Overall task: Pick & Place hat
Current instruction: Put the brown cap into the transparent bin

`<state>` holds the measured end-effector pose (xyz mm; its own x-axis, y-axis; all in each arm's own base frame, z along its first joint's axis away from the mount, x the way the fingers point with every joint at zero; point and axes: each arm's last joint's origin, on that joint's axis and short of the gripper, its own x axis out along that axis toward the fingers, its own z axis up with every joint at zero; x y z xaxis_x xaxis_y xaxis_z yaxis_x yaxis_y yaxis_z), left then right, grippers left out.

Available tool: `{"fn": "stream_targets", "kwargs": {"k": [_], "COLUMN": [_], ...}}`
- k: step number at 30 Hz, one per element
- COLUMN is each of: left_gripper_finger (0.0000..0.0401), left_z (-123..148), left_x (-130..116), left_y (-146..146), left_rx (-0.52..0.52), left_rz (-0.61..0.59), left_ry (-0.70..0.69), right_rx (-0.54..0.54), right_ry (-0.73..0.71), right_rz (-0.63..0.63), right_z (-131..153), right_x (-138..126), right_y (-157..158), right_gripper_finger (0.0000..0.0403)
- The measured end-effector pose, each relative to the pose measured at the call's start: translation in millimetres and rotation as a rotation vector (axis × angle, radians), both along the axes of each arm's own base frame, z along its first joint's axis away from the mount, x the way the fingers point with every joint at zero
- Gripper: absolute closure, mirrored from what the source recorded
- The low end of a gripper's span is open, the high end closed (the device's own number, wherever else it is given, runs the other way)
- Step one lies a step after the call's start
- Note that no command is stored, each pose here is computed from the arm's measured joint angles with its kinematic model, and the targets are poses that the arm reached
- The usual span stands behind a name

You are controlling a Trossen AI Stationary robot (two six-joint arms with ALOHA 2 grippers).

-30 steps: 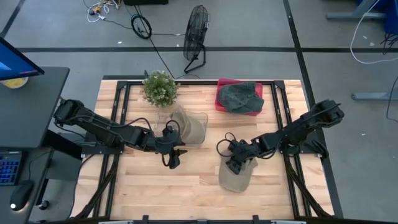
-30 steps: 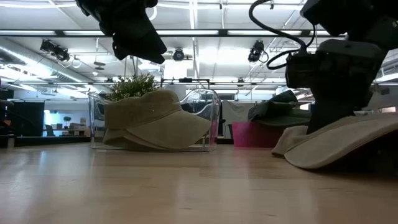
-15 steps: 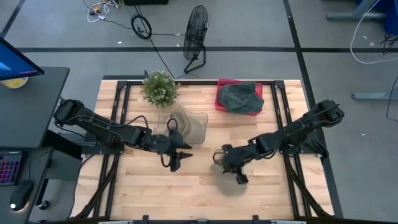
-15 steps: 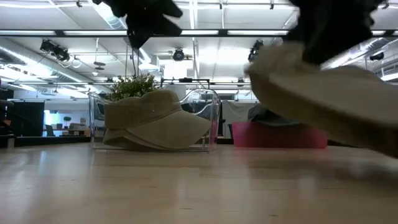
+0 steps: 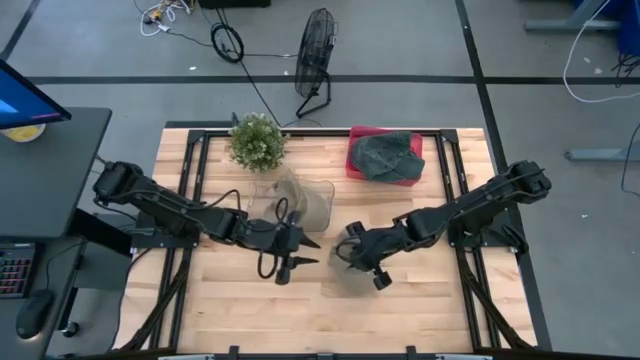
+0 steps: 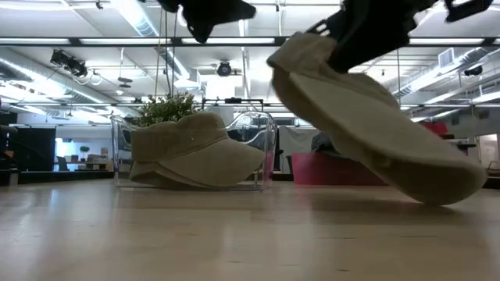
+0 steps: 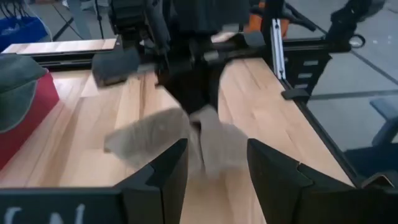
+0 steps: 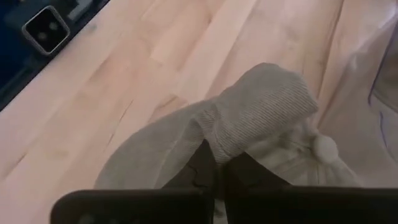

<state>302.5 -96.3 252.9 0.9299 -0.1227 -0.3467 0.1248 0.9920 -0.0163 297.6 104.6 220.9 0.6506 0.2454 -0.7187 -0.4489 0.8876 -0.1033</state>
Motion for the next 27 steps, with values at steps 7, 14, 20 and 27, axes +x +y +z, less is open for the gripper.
{"fn": "stream_targets", "kwargs": {"k": [7, 14, 20, 27], "left_gripper_finger": [0.0191, 0.017, 0.0176, 0.0187], "left_z": [-15.9, -34.3, -40.7, -51.0], "left_x": [21.9, 46.9, 54.6, 57.8], "left_y": [-2.4, -10.3, -5.0, -4.6], "left_rx": [-0.021, -0.011, -0.004, -0.068], "left_rz": [0.022, 0.027, 0.054, 0.081], "left_ry": [0.028, 0.077, 0.097, 0.133], "right_rx": [-0.016, -0.05, -0.051, -0.081], "right_ry": [0.009, -0.016, -0.021, -0.053], "right_rz": [-0.016, 0.029, 0.036, 0.075], "right_z": [-6.6, -6.7, -6.5, -5.1], "right_x": [6.3, 7.7, 7.3, 8.4], "right_y": [-7.5, -6.8, -4.8, -3.6], "right_gripper_finger": [0.0392, 0.0392, 0.0392, 0.0392]}}
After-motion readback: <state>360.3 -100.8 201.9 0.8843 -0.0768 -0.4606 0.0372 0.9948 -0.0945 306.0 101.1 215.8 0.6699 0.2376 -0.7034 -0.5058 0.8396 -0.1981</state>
